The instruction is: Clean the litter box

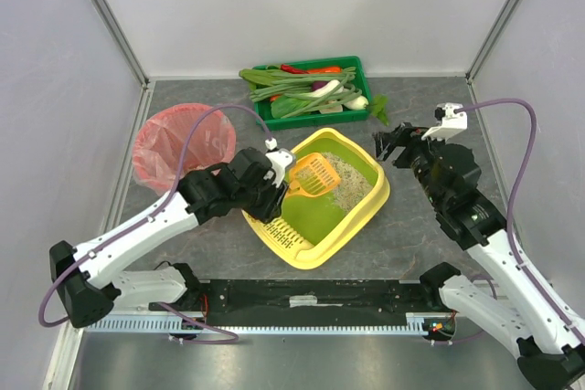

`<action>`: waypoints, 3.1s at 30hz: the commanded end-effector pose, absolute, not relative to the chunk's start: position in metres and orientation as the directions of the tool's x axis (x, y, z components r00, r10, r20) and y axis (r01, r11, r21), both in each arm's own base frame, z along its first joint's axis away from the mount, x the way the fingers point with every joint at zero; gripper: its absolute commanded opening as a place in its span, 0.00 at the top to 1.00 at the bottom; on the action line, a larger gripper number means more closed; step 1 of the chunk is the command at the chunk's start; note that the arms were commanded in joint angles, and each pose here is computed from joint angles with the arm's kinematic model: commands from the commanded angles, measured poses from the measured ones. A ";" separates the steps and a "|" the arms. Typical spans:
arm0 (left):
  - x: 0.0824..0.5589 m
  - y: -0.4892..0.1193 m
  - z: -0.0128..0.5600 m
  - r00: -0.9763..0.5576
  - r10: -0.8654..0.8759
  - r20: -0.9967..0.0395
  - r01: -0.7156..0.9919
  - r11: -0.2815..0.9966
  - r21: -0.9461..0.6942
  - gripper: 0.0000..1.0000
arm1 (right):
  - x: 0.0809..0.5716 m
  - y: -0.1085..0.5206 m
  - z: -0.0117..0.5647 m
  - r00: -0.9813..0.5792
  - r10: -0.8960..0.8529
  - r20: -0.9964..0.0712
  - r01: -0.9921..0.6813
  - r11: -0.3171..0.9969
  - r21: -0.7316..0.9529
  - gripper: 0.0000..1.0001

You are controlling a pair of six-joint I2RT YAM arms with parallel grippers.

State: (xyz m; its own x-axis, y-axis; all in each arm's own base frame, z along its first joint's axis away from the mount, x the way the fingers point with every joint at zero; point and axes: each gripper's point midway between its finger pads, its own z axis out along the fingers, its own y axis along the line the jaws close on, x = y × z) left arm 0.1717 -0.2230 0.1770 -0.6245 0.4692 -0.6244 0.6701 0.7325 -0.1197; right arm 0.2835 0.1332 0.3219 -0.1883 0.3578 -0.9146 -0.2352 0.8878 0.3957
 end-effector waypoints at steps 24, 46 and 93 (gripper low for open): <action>0.200 -0.256 0.172 -0.842 0.483 -0.239 0.530 0.823 -0.203 0.98 | 0.301 0.036 0.309 -0.119 0.264 -0.957 0.334 0.918 0.212 0.11; 0.229 -0.259 0.139 -0.834 0.547 -0.075 0.552 0.827 -0.107 0.98 | 0.300 0.031 0.307 -0.127 0.226 -0.966 0.346 0.923 0.171 0.10; 0.197 -0.225 0.128 -0.900 0.394 0.188 0.393 0.918 -0.044 0.98 | 0.306 0.043 0.277 -0.210 0.211 -0.955 0.307 0.941 0.140 0.09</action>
State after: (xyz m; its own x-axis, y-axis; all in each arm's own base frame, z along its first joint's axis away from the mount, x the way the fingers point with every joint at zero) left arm 0.2134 -0.2471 0.1116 -0.9045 0.4230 0.0544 0.4171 0.9040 -0.0936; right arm 0.3061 0.0488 0.2769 -0.2232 0.1990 -0.9543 0.2752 0.9520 0.1341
